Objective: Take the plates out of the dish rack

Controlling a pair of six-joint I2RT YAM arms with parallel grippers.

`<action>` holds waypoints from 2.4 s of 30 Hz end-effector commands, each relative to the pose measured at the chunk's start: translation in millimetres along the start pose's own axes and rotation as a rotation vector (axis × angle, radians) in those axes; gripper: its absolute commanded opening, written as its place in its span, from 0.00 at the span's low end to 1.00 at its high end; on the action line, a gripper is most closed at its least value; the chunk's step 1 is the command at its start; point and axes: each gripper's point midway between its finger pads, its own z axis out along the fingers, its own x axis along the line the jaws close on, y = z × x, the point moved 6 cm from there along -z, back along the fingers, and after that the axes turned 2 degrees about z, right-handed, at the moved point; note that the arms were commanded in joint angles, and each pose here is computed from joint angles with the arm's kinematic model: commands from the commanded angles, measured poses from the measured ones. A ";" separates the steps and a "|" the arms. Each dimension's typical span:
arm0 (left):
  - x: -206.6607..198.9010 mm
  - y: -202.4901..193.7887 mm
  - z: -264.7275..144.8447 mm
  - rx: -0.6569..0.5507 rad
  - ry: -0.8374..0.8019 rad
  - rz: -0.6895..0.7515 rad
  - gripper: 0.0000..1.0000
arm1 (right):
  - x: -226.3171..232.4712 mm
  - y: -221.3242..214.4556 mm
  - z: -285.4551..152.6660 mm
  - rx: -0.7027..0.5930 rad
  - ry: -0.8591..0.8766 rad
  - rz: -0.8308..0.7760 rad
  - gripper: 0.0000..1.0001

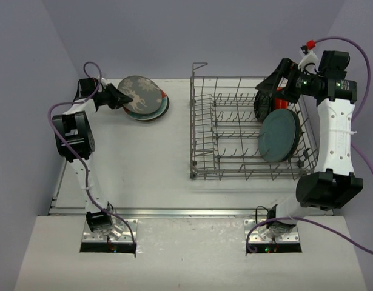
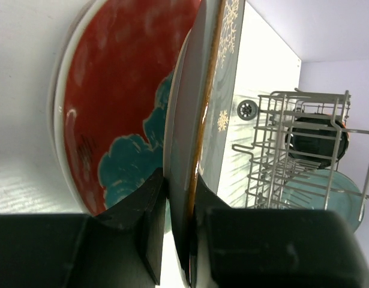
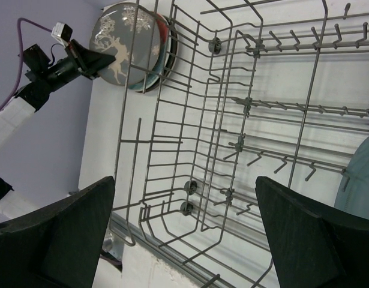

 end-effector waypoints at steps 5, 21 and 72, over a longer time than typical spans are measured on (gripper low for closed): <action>-34.6 16.3 0.5 -0.023 -0.156 0.117 0.16 | 5.2 -2.0 -11.2 -0.014 -0.024 -0.052 0.99; -29.8 1.8 -13.3 0.030 0.198 0.298 0.91 | -5.3 -4.7 0.6 0.024 -0.015 -0.040 0.99; -247.0 -68.4 -106.5 -0.432 0.449 1.180 1.00 | -108.7 -47.7 -23.0 0.330 -0.661 -0.289 0.46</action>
